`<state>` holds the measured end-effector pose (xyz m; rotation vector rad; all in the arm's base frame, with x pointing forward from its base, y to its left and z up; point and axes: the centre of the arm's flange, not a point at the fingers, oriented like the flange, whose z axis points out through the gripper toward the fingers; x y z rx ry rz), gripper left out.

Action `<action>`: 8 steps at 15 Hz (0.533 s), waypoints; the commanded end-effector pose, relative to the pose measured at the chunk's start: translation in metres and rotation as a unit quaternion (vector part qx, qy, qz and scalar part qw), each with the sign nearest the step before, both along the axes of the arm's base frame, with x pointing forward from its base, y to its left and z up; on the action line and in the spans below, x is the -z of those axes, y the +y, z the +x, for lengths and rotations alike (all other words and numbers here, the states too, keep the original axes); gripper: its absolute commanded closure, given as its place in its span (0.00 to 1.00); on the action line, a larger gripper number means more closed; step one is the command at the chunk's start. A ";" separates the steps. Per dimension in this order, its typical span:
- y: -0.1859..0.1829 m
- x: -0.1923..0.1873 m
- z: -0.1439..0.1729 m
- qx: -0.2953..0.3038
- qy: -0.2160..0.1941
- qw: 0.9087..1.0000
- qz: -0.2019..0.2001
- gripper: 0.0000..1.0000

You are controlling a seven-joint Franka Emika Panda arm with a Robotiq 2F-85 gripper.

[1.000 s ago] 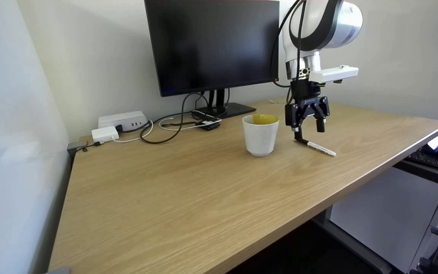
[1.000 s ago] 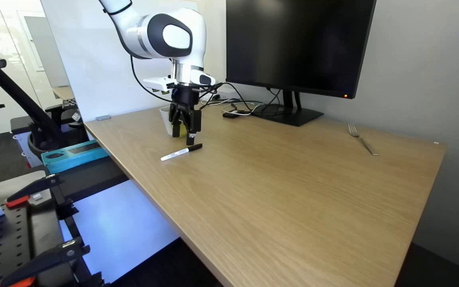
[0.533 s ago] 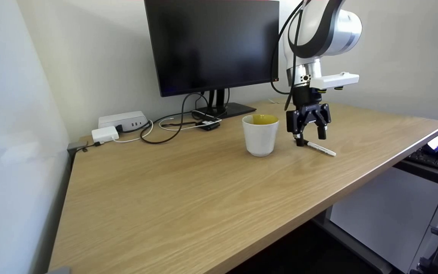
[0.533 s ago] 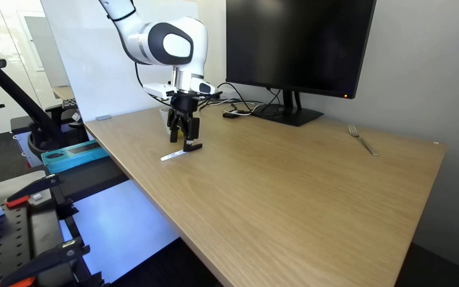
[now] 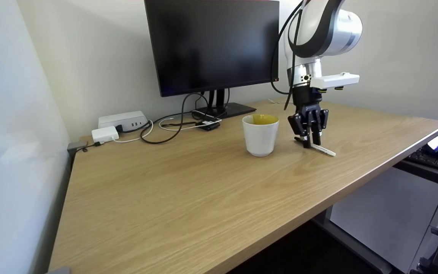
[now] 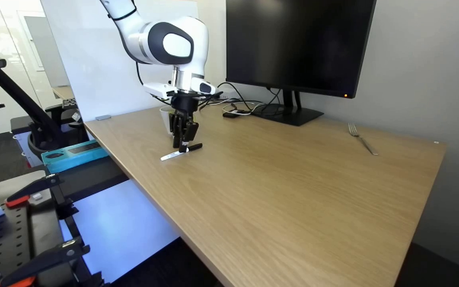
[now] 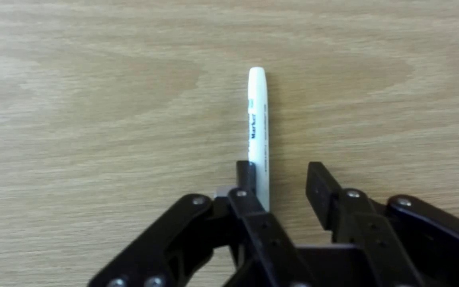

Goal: Move the marker to the right

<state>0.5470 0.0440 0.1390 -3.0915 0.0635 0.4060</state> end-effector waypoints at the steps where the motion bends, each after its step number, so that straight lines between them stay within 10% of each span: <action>1: -0.006 -0.002 0.001 0.000 -0.003 1.000 0.015 0.89; 8: -0.015 -0.010 0.002 0.004 -0.011 1.000 0.016 0.97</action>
